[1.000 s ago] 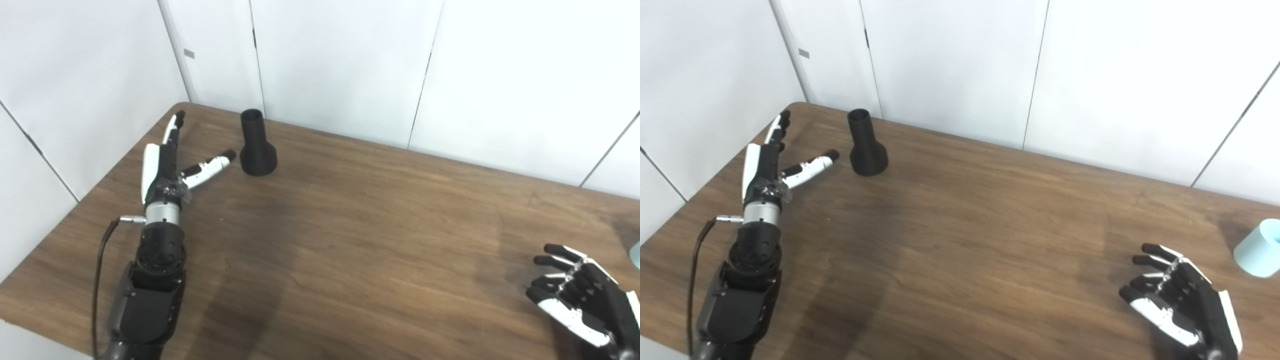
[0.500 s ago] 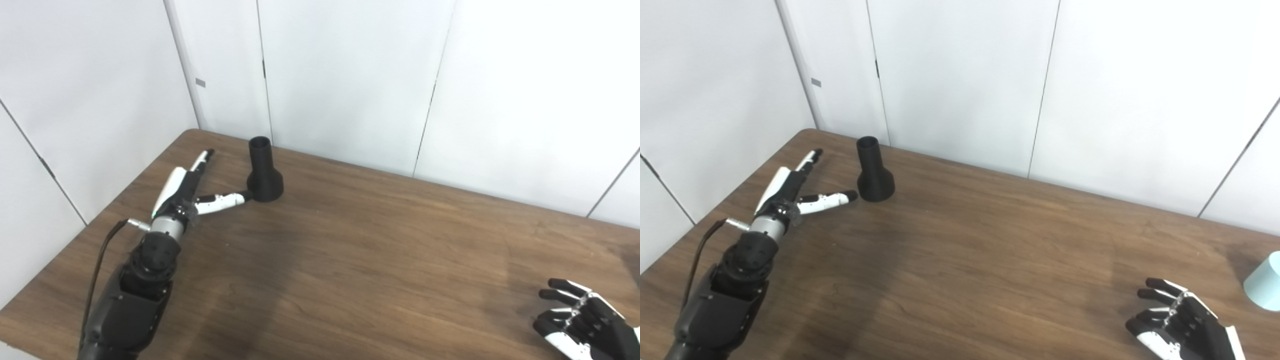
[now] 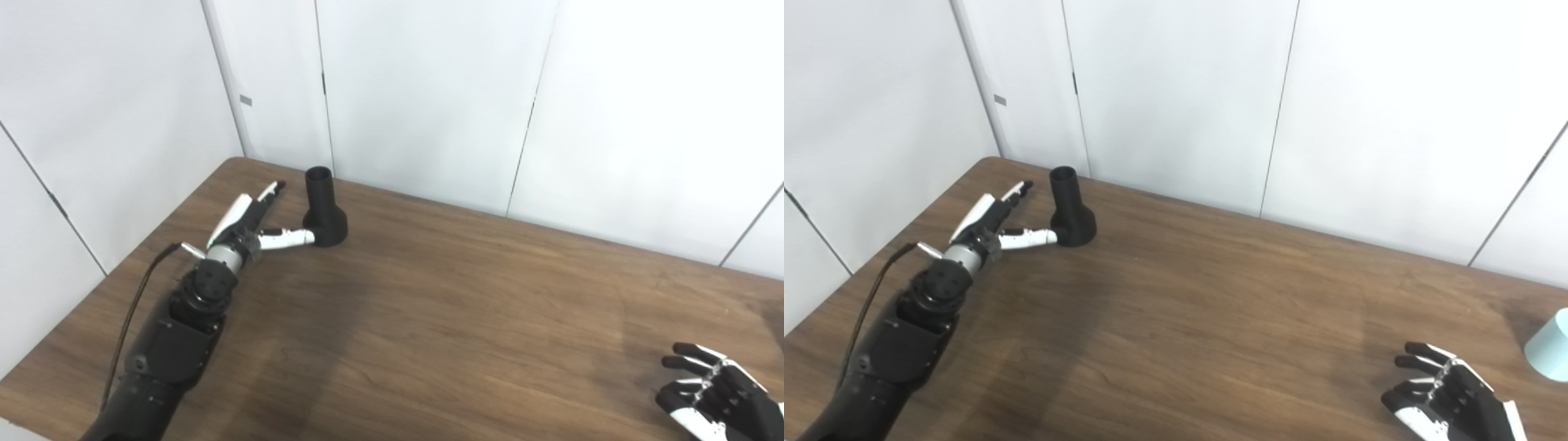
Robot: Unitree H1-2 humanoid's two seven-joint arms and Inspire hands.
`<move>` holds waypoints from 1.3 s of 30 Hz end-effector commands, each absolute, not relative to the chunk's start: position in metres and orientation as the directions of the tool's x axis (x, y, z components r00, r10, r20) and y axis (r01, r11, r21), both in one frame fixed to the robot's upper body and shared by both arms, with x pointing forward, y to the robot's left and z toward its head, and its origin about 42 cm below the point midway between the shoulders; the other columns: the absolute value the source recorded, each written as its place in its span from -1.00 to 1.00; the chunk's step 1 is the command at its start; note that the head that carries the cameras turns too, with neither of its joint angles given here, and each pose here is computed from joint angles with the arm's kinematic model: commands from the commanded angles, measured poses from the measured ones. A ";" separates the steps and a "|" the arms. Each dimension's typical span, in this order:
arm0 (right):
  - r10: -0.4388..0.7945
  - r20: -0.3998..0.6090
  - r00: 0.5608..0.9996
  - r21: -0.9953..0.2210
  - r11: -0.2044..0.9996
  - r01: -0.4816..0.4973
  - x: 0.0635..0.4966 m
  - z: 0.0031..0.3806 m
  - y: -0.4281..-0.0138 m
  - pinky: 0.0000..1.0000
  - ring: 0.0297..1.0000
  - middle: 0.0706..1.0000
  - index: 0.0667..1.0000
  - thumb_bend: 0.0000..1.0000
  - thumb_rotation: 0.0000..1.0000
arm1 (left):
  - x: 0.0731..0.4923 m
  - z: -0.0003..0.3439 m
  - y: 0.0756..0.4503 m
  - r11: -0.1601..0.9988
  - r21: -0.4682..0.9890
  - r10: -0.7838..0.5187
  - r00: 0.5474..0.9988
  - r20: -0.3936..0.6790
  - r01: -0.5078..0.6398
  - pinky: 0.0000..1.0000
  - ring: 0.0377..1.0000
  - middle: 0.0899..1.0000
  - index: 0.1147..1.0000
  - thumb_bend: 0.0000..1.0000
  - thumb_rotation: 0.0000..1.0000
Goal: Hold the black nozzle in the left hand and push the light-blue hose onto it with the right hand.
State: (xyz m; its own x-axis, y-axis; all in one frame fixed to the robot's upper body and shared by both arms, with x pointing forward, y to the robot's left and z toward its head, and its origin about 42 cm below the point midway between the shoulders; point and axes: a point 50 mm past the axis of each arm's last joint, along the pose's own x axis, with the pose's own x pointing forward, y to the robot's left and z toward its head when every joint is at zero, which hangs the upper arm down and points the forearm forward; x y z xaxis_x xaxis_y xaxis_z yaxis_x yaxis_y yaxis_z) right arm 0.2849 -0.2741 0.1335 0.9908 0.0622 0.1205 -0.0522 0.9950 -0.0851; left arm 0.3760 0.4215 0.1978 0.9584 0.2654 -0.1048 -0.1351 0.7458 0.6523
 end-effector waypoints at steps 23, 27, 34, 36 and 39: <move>0.063 0.227 0.972 -0.101 0.994 -0.041 0.286 0.157 -0.274 -0.24 -0.11 0.18 0.26 0.42 -0.52 | 0.414 0.208 0.377 0.762 0.631 0.194 0.981 -0.008 -0.145 0.83 1.00 1.00 1.00 1.00 -0.28; 0.063 0.227 0.972 -0.093 0.995 -0.043 0.284 0.158 -0.274 -0.25 -0.11 0.18 0.26 0.42 -0.52 | 0.416 0.205 0.376 0.765 0.629 0.188 0.982 -0.013 -0.138 0.81 1.00 1.00 1.00 1.00 -0.30; 0.063 0.226 0.972 -0.095 0.995 -0.043 0.281 0.160 -0.273 -0.23 -0.10 0.18 0.25 0.42 -0.53 | 0.422 0.196 0.377 0.755 0.637 0.215 0.976 -0.017 -0.155 0.74 0.95 1.00 1.00 1.00 -0.31; 0.062 0.224 0.973 -0.098 0.994 -0.041 0.281 0.161 -0.273 -0.21 -0.09 0.18 0.25 0.41 -0.54 | 0.423 0.194 0.378 0.754 0.637 0.223 0.974 -0.023 -0.157 0.71 0.95 1.00 1.00 1.00 -0.30; 0.061 0.221 0.973 -0.095 0.995 -0.041 0.279 0.161 -0.273 -0.20 -0.09 0.19 0.25 0.39 -0.57 | 0.424 0.190 0.380 0.747 0.644 0.235 0.972 -0.025 -0.164 0.67 0.93 1.00 1.00 1.00 -0.30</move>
